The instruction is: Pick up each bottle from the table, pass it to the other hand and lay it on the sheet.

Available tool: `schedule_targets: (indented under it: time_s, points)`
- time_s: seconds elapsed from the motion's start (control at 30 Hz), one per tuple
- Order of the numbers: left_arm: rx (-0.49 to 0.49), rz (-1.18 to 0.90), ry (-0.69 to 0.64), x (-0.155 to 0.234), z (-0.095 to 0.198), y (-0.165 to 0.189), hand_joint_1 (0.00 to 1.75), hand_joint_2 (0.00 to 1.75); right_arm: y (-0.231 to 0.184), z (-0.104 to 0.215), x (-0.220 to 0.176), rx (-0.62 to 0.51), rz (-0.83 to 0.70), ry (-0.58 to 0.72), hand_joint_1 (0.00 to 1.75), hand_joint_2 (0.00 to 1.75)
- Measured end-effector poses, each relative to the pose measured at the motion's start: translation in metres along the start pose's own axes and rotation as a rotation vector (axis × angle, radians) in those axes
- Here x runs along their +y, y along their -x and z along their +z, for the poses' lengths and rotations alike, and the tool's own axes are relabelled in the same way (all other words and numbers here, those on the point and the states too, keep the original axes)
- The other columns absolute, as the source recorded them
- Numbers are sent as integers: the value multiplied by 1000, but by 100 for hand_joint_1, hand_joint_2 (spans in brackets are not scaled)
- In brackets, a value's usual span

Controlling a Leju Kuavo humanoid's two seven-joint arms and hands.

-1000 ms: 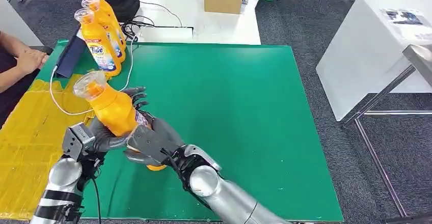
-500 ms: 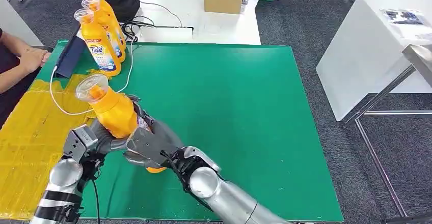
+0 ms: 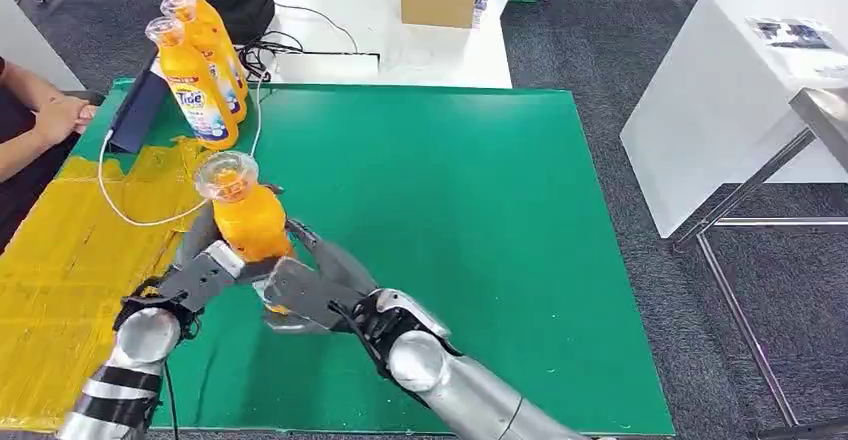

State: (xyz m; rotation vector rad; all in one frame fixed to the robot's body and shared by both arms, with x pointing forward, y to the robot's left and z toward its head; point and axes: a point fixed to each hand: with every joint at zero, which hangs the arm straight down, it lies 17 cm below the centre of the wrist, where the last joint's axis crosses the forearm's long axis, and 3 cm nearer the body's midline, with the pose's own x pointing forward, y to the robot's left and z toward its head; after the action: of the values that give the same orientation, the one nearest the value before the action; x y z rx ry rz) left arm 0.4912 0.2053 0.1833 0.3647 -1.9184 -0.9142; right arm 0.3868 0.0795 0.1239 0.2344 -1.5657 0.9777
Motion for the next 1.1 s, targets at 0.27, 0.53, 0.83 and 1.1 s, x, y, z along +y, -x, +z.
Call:
schedule_targets:
  time_s: [0.27, 0.53, 0.83, 1.1]
  points:
    - [296, -724, -33, 84, 53, 142, 175, 175, 28, 40, -48, 6, 23, 89, 0, 175]
    - [493, -989, 123, 94, 108, 215, 175, 175, 40, 59, -61, 11, 41, 106, 0, 175]
    - [505, -1120, 313, 86, 164, 259, 175, 175, 42, 67, -67, 2, 40, 105, 0, 175]
    - [279, -1234, 435, 20, 193, 242, 0, 175, 35, 64, -74, -48, 50, 77, 0, 175]
